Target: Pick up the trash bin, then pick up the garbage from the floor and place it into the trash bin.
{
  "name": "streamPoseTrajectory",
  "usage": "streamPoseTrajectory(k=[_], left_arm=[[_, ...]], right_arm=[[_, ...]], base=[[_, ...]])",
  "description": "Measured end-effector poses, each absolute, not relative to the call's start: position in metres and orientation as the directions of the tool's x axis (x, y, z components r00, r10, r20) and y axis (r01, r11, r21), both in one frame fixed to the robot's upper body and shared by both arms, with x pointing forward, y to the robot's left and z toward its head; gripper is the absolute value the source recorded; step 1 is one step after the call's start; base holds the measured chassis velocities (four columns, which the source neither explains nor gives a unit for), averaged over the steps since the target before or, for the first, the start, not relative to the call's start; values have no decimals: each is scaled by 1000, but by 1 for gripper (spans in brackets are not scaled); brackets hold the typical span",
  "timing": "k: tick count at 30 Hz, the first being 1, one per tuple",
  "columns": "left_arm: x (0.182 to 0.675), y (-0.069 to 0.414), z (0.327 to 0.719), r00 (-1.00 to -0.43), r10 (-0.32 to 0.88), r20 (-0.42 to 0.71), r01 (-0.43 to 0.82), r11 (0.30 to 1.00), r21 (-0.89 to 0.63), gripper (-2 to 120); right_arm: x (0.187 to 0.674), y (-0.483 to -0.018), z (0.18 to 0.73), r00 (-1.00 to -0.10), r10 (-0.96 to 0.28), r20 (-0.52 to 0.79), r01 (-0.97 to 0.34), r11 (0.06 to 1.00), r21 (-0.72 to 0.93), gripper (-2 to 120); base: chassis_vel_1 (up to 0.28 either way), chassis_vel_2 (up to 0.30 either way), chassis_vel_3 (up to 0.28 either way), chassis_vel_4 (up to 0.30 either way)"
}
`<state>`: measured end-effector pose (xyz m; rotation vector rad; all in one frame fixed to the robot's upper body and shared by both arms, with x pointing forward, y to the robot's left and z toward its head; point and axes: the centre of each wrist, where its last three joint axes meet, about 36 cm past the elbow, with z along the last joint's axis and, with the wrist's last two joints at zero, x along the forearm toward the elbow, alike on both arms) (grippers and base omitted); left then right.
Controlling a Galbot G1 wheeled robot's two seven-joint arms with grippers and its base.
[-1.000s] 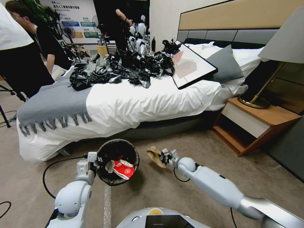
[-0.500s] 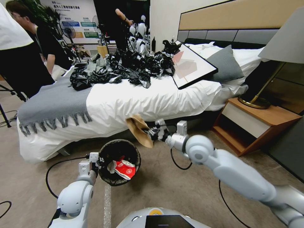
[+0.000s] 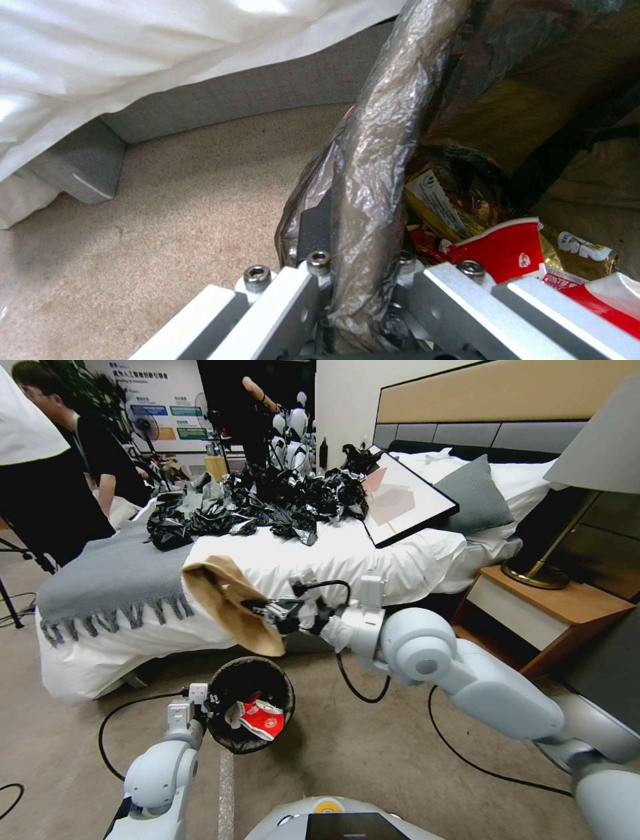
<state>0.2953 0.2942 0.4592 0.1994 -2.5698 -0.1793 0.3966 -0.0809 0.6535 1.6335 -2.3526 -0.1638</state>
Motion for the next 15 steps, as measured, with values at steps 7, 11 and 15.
streamPoseTrajectory(k=[7,11,15], left_arm=[[294,297,466,-846,-184,501,-106,978,180,0],[293,299,468,-848,-185,497,-106,977,183,0],[293,298,470,-850,-183,493,-106,978,181,0]], right_arm=[[416,-72,596,-362,-894,264,-868,427,253,1],[423,-67,569,-374,-873,312,-851,457,260,1],[430,-65,543,-389,-851,352,-830,490,267,1]], base=[[0,0,0,0],[0,0,0,0],[0,0,0,0]])
